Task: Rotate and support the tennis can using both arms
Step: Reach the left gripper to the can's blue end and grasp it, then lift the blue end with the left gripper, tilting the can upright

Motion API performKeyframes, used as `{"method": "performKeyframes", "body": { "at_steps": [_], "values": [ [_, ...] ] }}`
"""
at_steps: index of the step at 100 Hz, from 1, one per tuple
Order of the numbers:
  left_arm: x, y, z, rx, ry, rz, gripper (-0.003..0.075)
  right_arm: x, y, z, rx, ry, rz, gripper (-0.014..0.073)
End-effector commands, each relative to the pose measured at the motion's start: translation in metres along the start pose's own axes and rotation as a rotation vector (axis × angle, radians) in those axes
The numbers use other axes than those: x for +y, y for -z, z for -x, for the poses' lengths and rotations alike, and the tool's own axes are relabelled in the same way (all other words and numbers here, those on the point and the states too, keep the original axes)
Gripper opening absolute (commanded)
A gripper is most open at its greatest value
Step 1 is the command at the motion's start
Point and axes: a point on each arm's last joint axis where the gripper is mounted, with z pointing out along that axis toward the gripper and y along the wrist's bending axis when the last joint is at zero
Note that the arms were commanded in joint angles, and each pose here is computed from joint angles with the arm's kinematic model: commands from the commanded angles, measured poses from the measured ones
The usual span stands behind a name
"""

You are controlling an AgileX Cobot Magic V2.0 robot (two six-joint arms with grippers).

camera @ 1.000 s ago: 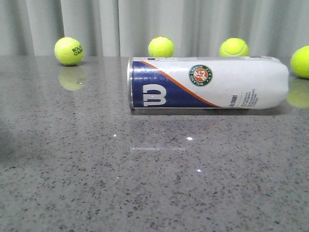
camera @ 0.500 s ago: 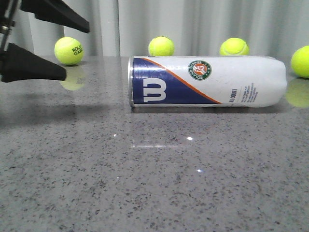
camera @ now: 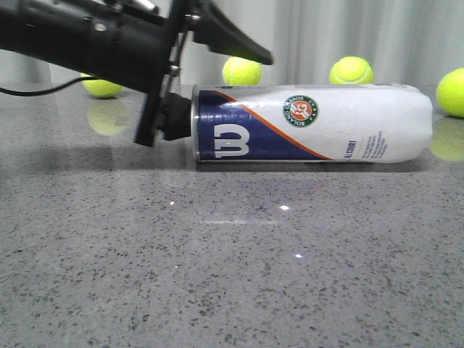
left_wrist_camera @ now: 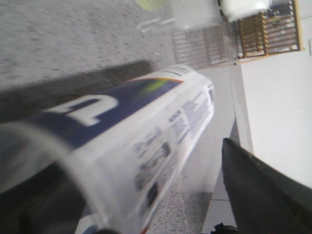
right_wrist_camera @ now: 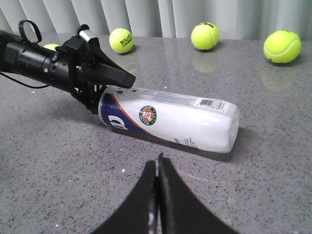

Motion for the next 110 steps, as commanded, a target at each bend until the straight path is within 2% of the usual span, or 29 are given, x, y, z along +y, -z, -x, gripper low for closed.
{"method": "performKeyframes", "body": {
  "at_steps": [1,16,52,75,85,100,110],
  "values": [
    [-0.032,-0.004,0.004,-0.001,-0.03,-0.14,0.0527,0.001,0.002,0.013,-0.085,0.002,-0.001,-0.0069],
    [-0.036,-0.012,0.003,0.019,-0.015,-0.191,0.0486,0.001,0.002,0.013,-0.085,0.002,-0.001,-0.0069],
    [-0.038,-0.011,0.004,0.02,0.0,-0.228,0.0167,0.001,0.002,0.013,-0.085,0.002,-0.001,-0.0069],
    [-0.04,-0.011,0.003,0.033,0.001,-0.252,0.0027,0.001,0.002,0.013,-0.085,0.002,-0.001,-0.0069],
    [-0.042,-0.01,0.002,0.035,-0.019,-0.278,-0.0019,0.001,0.002,0.013,-0.085,0.002,-0.001,-0.0069],
    [-0.055,-0.007,0.003,0.021,-0.137,-0.387,-0.0019,0.001,0.002,0.013,-0.085,0.002,-0.001,-0.0069],
    [-0.07,-0.001,0.007,0.013,-0.206,-0.401,-0.0019,0.001,0.002,0.013,-0.085,0.002,-0.001,-0.0069]
  ]
}}
